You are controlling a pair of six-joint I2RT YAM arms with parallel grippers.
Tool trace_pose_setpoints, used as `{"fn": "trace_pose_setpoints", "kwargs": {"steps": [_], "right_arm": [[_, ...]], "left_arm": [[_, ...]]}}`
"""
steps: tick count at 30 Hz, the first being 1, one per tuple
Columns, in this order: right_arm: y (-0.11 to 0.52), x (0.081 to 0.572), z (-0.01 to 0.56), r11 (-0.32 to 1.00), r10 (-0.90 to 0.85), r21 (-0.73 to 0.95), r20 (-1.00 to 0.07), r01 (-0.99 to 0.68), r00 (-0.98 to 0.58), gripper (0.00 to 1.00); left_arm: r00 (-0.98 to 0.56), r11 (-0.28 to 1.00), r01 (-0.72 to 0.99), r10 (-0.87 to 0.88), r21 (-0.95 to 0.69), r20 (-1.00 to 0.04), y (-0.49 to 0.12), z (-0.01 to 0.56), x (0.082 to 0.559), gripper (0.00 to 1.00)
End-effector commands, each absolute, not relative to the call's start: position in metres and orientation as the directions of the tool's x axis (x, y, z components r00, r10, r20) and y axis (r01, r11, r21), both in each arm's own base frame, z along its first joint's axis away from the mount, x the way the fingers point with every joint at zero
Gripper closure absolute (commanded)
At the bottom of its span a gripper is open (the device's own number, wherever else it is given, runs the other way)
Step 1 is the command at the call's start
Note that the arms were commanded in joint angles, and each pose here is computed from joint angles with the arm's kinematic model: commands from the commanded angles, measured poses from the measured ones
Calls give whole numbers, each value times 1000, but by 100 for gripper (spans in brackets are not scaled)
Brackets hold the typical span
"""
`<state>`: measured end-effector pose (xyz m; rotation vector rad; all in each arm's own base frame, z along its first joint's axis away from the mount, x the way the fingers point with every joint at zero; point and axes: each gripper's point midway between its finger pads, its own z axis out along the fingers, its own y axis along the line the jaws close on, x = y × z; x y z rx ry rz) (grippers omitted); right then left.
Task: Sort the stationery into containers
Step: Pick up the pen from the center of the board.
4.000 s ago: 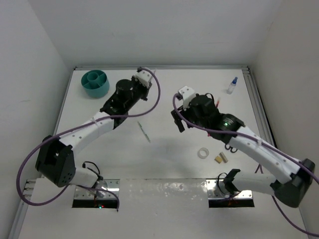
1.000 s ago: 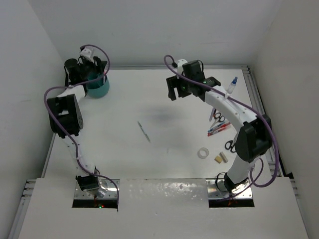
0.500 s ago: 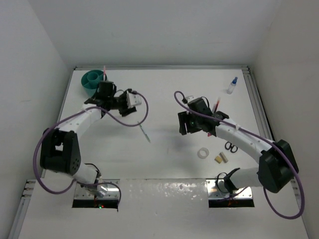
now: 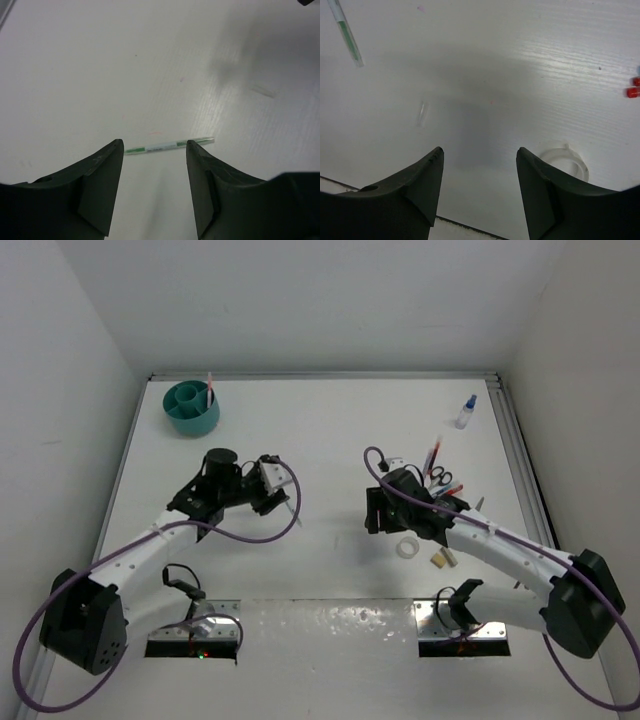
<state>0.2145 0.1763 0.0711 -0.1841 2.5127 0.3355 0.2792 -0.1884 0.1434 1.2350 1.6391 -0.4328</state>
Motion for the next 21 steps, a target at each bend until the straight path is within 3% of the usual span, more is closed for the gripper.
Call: {"fn": "trace_pose_setpoints", "kwargs": {"steps": [1,4,5,7,10,15,21], "right_arm": [[187,220,79,957,12,237,-606,-166,-795,41],[194,219,81,957,0,229,-611,-177,-792,41],[197,218,82,957,-2,228,-616,-180,-788,41],[198,221,83,963,2,212,-628,-168,-778,41],[202,220,84,966,-4,197,-636,-168,-772,41],[200,216,81,973,-18,165,-640,-161,-768,41],[196,211,77,975,-20,158,-638,-156,-770,41]], "left_arm": [[-63,511,828,492,230,-869,-185,139,283,49],[-257,730,668,405,141,-877,-165,140,305,56],[-361,856,510,304,86,-882,-148,141,316,57],[-421,914,405,213,28,-882,-145,144,321,60],[-538,955,278,67,-102,-840,-152,137,320,60],[-692,969,168,-17,-184,-722,-163,101,310,56],[-728,967,131,-56,-219,-683,-178,79,309,52]]}}
